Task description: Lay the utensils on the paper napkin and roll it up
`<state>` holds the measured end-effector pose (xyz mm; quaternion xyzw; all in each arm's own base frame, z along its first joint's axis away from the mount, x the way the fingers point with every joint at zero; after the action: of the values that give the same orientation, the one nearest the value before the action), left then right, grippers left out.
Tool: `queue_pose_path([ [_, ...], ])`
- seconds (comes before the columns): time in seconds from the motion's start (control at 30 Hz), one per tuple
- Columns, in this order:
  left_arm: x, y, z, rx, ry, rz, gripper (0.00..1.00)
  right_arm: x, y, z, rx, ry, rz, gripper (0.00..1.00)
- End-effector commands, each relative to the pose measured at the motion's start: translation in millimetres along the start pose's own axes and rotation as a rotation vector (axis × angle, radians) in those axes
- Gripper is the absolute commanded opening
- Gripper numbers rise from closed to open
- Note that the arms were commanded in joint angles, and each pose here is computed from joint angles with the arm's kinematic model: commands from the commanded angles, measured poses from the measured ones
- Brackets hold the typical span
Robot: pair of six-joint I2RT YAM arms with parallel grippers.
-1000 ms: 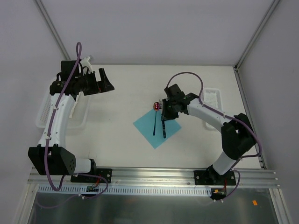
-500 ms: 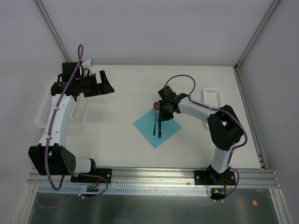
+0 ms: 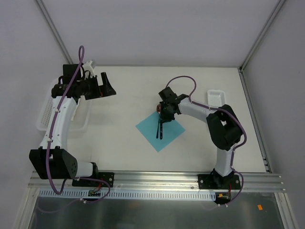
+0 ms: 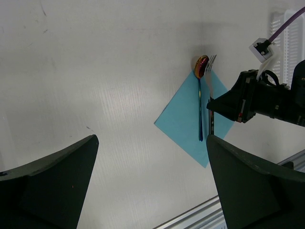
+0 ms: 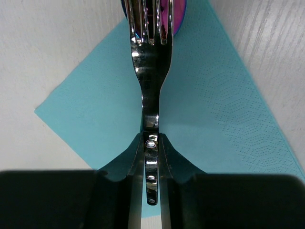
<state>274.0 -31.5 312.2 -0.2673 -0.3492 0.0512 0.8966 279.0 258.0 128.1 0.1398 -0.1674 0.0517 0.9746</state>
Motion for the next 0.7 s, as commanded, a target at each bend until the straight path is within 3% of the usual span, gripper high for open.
queue_pose_path([
  [0.0, 3.7, 0.5, 2.7, -0.012, -0.016, -0.016, 0.99, 15.4, 8.5, 2.8, 0.008, -0.058, -0.002, 0.0],
  [0.67, 5.5, 5.1, -4.4, -0.026, 0.01, 0.014, 0.99, 17.0, 4.6, -5.0, 0.008, -0.033, -0.036, 0.0],
])
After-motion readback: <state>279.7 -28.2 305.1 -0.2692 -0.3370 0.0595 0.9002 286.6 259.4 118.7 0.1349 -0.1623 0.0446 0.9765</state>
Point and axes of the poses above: each gripper's point midway between its finger pads, its own z axis back along the fingers, its own y axis along the line the jaws close on, x = y × z, the point moved 10 cm from there along z, back along the fingers, and after that the axes turned 5 degrees about z, right-handed, at the moved point
